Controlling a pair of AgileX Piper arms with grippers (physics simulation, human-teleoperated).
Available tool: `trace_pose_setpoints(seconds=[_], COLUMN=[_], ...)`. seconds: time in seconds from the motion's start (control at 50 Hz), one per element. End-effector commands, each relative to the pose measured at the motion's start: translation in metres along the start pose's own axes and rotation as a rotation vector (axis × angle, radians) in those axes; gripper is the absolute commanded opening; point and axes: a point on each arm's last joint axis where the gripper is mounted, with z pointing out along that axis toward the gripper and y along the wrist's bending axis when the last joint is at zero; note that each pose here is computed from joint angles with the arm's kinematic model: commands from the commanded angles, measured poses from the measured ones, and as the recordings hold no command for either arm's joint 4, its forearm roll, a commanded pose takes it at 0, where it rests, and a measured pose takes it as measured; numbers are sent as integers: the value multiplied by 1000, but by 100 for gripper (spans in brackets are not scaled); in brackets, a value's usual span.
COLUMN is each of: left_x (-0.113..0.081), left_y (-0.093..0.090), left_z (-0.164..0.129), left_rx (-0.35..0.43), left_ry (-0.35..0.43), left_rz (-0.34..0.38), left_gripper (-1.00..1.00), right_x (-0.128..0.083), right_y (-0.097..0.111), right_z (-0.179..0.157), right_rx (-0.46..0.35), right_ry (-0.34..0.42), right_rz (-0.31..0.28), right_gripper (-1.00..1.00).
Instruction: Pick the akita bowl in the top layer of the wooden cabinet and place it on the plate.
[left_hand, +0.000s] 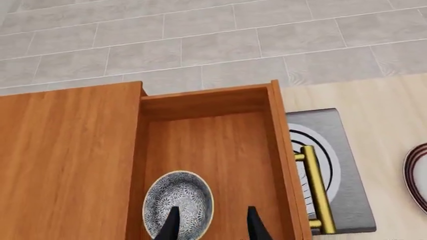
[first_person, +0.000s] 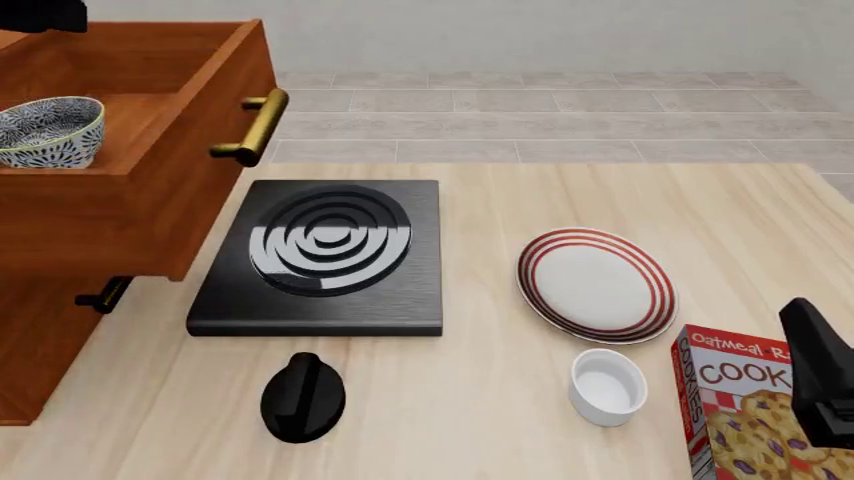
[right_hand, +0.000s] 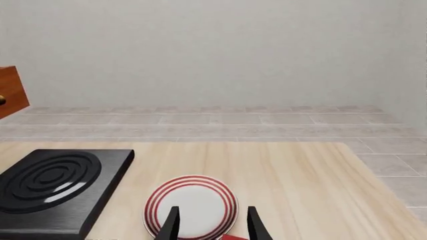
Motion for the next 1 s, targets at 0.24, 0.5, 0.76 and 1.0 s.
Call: trace_pose_setpoints(seconds=[0.24, 0.5, 0.76, 1.0], left_x=[22, 32, 39, 43], left_y=[13, 16, 16, 10], left_z=[28, 47, 66, 78], left_rx=[-31, -36, -29, -14], left_ry=[118, 154, 187, 198], left_rz=[-5, -5, -9, -11], left_gripper=[100, 100, 100, 100], right_x=[0, 0, 0, 0], right_y=[0, 0, 0, 0], right_z=[0, 0, 0, 0], right_rx=[3, 5, 4, 4], right_ry=[2, 2, 2, 3], right_rz=[0, 2, 4, 5], right_gripper=[100, 100, 100, 100])
